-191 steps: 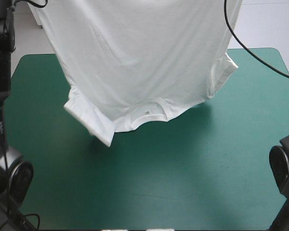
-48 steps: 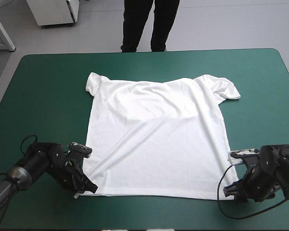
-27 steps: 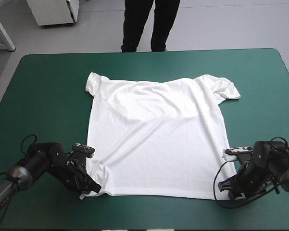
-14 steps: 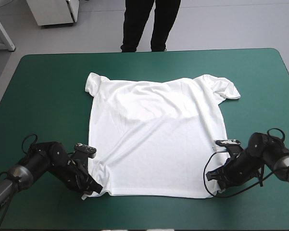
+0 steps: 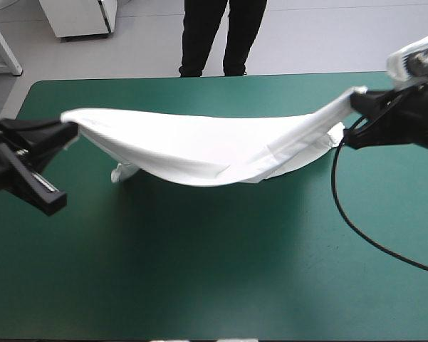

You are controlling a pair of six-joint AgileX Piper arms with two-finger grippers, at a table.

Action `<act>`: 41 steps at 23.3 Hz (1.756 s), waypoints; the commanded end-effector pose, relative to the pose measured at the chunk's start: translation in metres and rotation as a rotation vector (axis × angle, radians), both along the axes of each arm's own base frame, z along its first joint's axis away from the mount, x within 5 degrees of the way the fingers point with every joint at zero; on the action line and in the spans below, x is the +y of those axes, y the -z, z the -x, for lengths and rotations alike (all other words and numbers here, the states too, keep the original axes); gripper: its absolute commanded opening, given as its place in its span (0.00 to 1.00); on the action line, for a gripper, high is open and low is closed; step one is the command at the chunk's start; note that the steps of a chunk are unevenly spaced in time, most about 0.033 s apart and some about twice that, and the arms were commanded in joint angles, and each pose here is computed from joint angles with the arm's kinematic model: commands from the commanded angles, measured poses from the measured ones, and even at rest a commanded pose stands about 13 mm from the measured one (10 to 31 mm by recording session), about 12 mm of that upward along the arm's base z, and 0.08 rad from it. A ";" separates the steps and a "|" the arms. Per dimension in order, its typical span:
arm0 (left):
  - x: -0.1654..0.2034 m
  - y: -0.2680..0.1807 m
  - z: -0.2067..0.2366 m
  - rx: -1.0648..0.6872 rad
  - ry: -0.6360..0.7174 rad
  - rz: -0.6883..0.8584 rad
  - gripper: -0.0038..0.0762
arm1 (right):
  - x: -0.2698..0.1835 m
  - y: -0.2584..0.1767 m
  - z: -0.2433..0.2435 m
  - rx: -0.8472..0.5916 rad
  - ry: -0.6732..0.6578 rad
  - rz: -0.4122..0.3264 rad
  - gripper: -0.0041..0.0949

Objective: Fold the cloth

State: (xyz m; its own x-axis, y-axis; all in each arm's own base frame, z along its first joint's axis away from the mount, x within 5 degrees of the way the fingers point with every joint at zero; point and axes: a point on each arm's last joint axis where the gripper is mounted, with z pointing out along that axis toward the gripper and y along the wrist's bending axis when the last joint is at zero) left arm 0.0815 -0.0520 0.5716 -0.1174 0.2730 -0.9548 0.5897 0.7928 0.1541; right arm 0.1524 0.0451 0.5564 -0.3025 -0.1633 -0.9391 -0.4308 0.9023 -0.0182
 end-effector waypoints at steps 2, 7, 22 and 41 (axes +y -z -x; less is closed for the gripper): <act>0.009 -0.073 0.029 -0.462 -0.005 0.139 0.02 | -0.009 -0.083 0.055 -0.542 0.041 -0.129 0.04; 0.011 -0.109 0.020 -0.684 -0.059 0.192 0.02 | -0.020 -0.131 0.088 -0.929 0.099 -0.194 0.04; -0.003 -0.125 -0.099 -1.072 -0.294 0.313 0.02 | -0.019 -0.138 -0.027 -1.119 0.227 -0.289 0.04; -0.015 -0.020 -0.321 -0.707 -0.262 0.351 0.02 | -0.035 -0.037 -0.249 -0.780 0.256 -0.180 0.02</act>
State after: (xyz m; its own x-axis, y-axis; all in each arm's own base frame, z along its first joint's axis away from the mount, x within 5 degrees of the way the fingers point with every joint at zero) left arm 0.3990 -0.0676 0.5972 0.5834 0.0540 -0.8104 0.1587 0.9710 0.1790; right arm 0.4056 0.0134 0.5904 0.4434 0.0561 -0.8946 -0.1678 0.9856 -0.0214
